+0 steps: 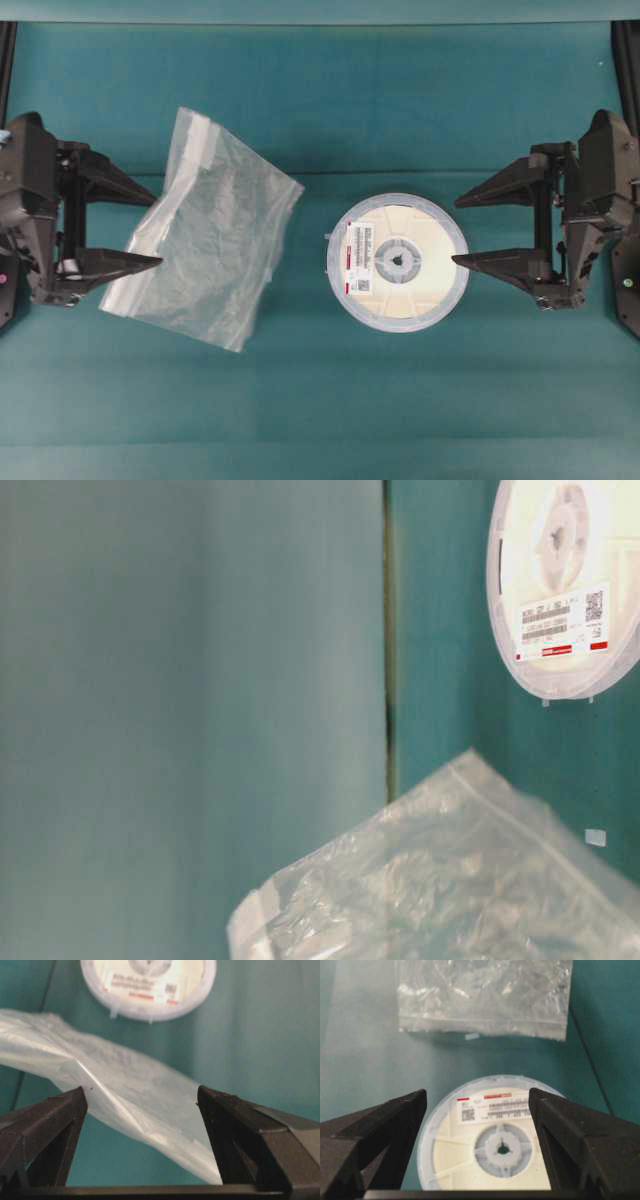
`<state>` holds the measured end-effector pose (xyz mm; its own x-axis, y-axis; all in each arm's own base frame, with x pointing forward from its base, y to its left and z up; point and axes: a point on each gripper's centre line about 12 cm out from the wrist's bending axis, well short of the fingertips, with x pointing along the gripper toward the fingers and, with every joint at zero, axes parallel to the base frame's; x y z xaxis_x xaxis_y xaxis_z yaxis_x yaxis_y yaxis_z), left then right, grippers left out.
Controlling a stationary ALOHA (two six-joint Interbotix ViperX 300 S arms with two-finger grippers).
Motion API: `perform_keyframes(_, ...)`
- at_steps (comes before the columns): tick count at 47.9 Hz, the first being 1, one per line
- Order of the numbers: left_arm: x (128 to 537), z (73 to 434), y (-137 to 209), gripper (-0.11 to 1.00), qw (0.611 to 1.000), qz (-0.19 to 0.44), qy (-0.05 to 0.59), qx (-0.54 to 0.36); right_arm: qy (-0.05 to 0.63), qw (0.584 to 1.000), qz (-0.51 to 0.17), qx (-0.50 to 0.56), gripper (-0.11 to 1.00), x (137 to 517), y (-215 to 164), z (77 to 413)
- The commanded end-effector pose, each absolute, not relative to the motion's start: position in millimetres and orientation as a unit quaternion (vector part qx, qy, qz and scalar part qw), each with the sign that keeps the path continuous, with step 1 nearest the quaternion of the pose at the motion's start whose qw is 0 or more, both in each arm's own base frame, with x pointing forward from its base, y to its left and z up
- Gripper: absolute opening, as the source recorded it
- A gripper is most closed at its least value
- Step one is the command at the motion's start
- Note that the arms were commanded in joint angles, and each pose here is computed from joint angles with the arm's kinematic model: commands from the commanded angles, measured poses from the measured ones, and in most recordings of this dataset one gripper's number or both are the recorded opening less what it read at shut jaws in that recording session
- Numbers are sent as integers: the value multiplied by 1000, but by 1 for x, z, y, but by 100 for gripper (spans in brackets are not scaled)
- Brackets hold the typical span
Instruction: Take out the reel from the clear zip bag.
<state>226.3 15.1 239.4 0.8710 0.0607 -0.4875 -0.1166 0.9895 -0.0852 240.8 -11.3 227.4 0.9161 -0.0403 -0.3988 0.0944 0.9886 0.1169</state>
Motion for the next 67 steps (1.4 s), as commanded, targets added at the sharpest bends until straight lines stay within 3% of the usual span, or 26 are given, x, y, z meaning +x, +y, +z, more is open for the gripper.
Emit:
perform_keyframes(1,226,250,16,94,971,47,230,-55,193,979,-31,60,90,242,-11,232)
perform_keyframes(36,233,287,17,94,983,45,170,-53,193,979,-32,61,90,242,-11,232)
perform_keyframes(67,233,290,17,94,983,45,167,-53,195,978,-32,60,90,242,-11,232)
